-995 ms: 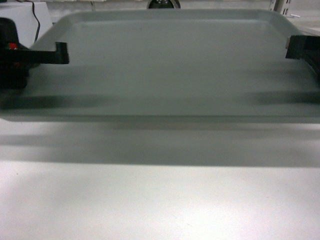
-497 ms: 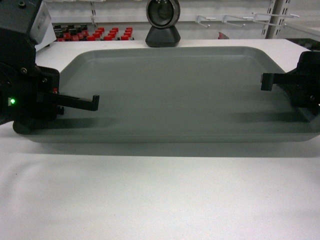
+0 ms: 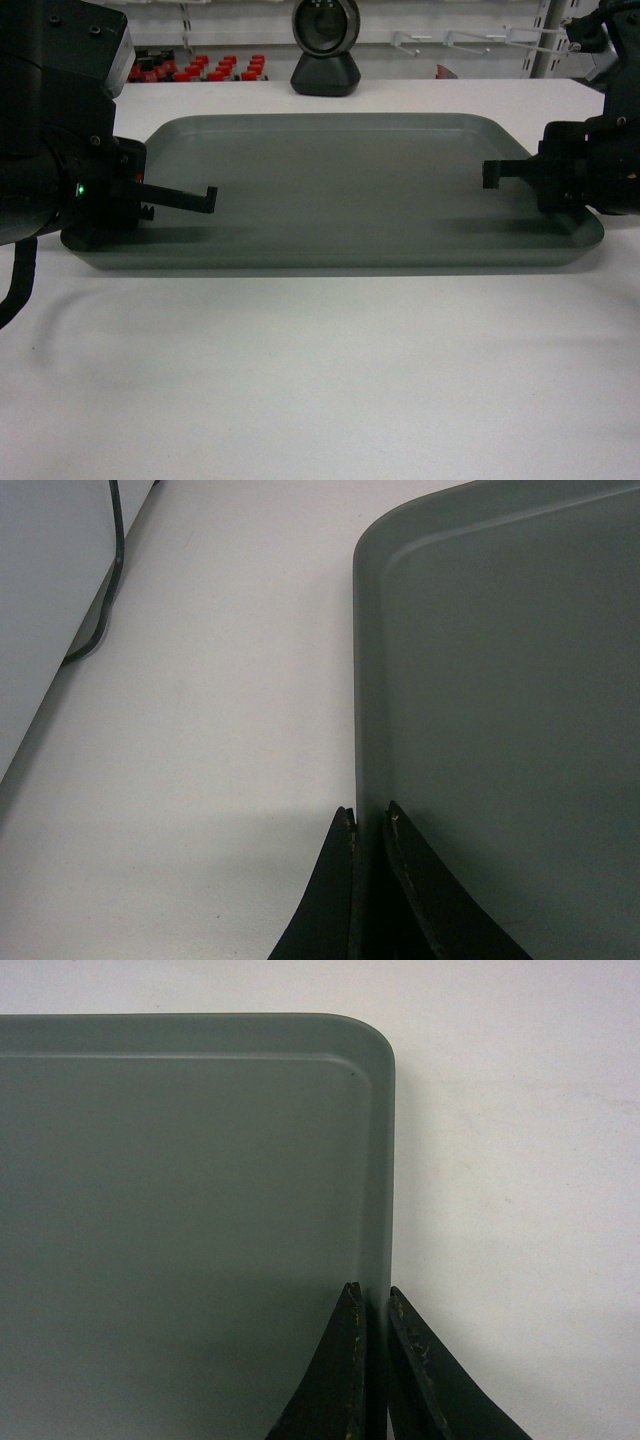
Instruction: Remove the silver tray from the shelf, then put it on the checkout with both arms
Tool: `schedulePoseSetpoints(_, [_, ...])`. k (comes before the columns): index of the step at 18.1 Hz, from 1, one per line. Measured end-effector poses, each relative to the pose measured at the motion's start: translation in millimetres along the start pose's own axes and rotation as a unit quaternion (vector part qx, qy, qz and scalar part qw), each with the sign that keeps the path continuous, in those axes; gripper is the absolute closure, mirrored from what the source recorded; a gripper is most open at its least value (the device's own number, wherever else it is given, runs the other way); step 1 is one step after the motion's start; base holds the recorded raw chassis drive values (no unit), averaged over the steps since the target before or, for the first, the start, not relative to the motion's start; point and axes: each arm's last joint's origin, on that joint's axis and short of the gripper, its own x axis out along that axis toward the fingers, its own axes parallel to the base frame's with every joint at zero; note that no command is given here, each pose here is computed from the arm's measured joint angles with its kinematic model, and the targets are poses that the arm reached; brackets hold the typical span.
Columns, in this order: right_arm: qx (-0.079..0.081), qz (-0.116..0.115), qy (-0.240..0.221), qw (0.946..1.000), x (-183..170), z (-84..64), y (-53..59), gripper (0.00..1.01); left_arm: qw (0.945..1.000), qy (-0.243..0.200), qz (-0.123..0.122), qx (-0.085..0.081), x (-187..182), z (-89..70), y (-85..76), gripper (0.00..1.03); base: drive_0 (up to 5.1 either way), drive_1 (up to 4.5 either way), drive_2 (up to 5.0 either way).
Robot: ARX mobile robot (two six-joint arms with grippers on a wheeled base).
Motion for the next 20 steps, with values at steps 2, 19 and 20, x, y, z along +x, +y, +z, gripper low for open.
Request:
schedulePoseSetpoints(2, [-0.003, 0.000, 0.001, 1.0000, 0.5, -0.3, 0.1, 0.98, 1.0000, 0.003, 0.001, 0.000, 0.6, 0.0, 0.1, 1.00, 0.0, 0.00, 0.0])
schedulePoseSetpoints(19, [-0.019, 0.052, -0.043, 0.9975, -20.3, 13.2, -4.5, 0.03, 0.9887, -0.122, 0.011, -0.087, -26.1, 45.1, 23.3, 0.05, 0.0, 0.00, 0.0])
schedulePoseSetpoints(20, [-0.005, 0.061, -0.064, 0.9961, -28.2, 23.8, -3.9, 0.03, 0.9845, -0.141, 0.005, -0.105, -34.2, 53.4, 28.1, 0.05, 0.0, 0.00, 0.0])
